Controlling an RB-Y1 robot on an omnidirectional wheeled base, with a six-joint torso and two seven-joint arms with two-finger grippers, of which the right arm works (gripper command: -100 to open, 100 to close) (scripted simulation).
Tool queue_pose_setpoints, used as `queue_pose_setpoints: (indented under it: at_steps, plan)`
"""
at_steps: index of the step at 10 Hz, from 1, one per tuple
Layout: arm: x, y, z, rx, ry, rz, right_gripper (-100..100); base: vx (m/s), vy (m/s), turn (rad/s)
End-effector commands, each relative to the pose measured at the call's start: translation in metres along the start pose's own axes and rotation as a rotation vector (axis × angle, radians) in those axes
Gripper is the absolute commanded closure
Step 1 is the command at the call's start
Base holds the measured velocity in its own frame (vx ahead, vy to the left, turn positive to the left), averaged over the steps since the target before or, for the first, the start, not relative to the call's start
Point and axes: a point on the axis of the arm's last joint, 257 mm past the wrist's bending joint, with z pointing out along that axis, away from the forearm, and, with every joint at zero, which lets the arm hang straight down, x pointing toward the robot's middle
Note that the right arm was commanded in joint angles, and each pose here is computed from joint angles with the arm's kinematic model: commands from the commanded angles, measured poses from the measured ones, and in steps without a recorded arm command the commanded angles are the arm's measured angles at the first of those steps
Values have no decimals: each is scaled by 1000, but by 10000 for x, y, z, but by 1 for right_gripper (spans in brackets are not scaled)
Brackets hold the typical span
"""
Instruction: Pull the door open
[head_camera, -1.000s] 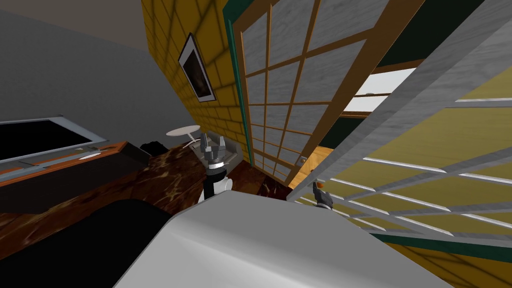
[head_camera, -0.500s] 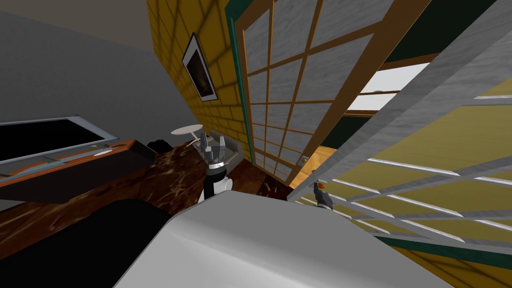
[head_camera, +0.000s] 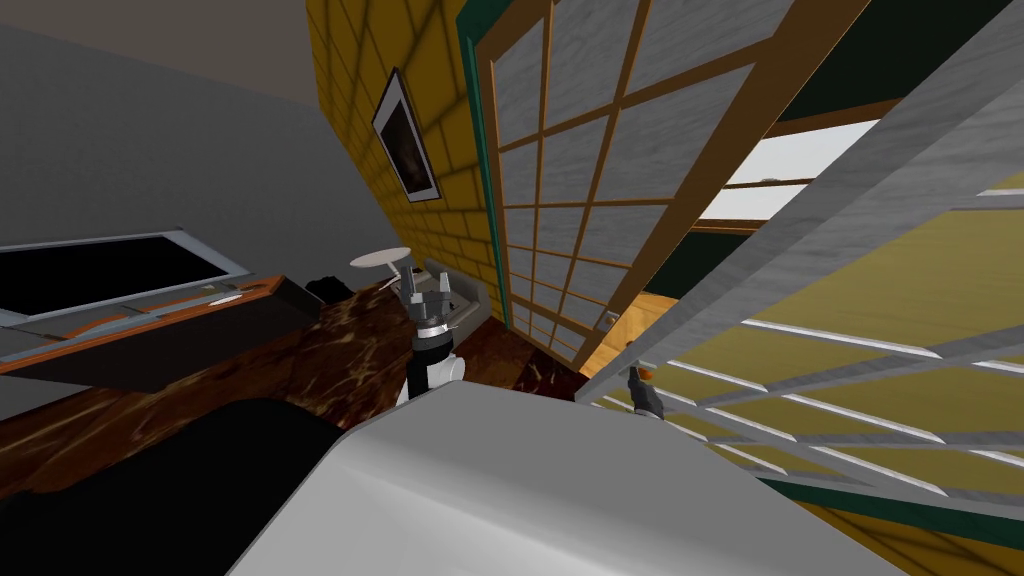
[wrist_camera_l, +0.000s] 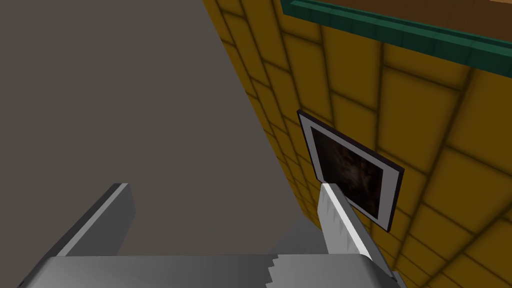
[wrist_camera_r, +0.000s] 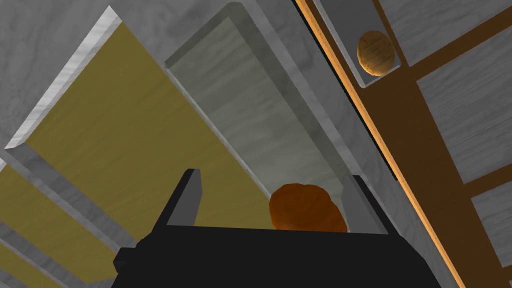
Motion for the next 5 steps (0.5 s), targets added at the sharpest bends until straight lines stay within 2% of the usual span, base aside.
queue_pose_setpoints:
  at_steps: [1,5]
  plan:
    - [-166,-132,22,15,-23,18,100,-26,-2,29]
    - [-189,-125,-5,8,-29,138,100,-30,-6,53]
